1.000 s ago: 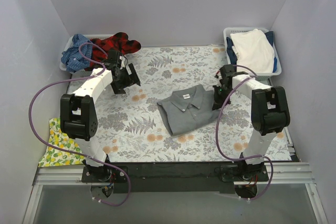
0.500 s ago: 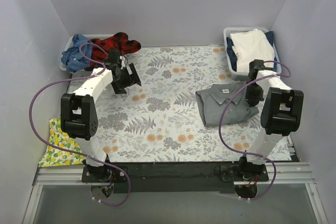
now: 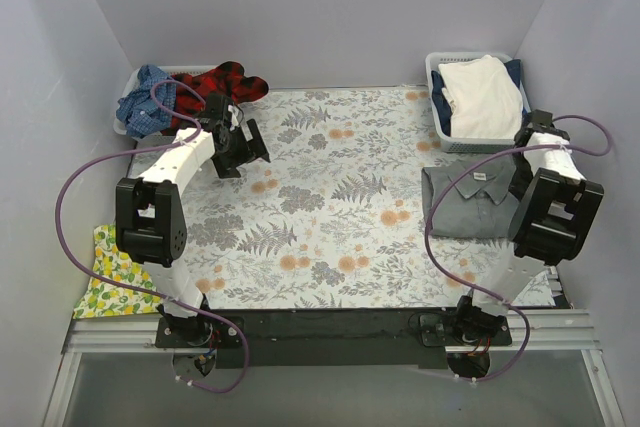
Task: Fold and stack the long sleeve shirts
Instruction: Neatly place the folded shirt to the corner
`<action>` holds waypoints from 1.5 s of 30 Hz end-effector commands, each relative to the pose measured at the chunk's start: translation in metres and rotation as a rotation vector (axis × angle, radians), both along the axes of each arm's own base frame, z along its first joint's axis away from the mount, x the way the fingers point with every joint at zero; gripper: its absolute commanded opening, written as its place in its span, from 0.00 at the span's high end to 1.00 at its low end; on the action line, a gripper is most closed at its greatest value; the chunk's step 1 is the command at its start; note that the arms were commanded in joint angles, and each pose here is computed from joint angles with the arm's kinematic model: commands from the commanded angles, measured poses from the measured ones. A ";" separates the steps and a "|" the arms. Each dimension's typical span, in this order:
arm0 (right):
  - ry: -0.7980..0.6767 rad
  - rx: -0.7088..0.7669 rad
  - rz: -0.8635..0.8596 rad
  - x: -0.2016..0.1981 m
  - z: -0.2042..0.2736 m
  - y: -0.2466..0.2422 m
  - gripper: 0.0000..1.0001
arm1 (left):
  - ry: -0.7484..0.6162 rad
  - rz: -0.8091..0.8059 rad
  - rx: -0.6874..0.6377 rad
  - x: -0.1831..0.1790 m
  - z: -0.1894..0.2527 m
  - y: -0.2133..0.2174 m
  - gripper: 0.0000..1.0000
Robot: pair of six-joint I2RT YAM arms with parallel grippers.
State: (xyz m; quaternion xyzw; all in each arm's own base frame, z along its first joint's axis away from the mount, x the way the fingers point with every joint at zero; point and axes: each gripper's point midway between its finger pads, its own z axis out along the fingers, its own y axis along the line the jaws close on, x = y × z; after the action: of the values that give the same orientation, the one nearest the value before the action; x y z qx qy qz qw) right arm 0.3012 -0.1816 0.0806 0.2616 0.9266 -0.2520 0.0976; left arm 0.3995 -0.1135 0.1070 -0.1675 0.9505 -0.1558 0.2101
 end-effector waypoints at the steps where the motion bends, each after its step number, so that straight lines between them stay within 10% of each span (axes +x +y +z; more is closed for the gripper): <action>1: -0.213 -0.064 -0.032 0.024 0.045 -0.006 0.43 | -0.049 -0.023 -0.003 0.006 0.018 -0.003 0.04; 5: -0.309 -0.053 -0.033 0.029 0.061 -0.001 0.21 | -0.058 -0.010 0.012 0.008 0.020 0.000 0.02; 30: -0.690 0.229 0.638 0.080 0.173 0.287 0.20 | -0.419 -0.087 0.133 0.008 0.094 0.014 0.02; 45: -0.570 0.414 0.896 0.046 0.132 0.381 0.21 | -0.460 -0.123 0.113 -0.018 0.098 0.010 0.02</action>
State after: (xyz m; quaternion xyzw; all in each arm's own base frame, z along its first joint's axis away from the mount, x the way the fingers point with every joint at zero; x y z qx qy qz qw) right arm 0.3508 0.1793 0.2258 -0.0655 0.9122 0.0470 0.4018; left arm 0.3882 -0.1019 0.1873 -0.0709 0.9047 -0.1420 0.3953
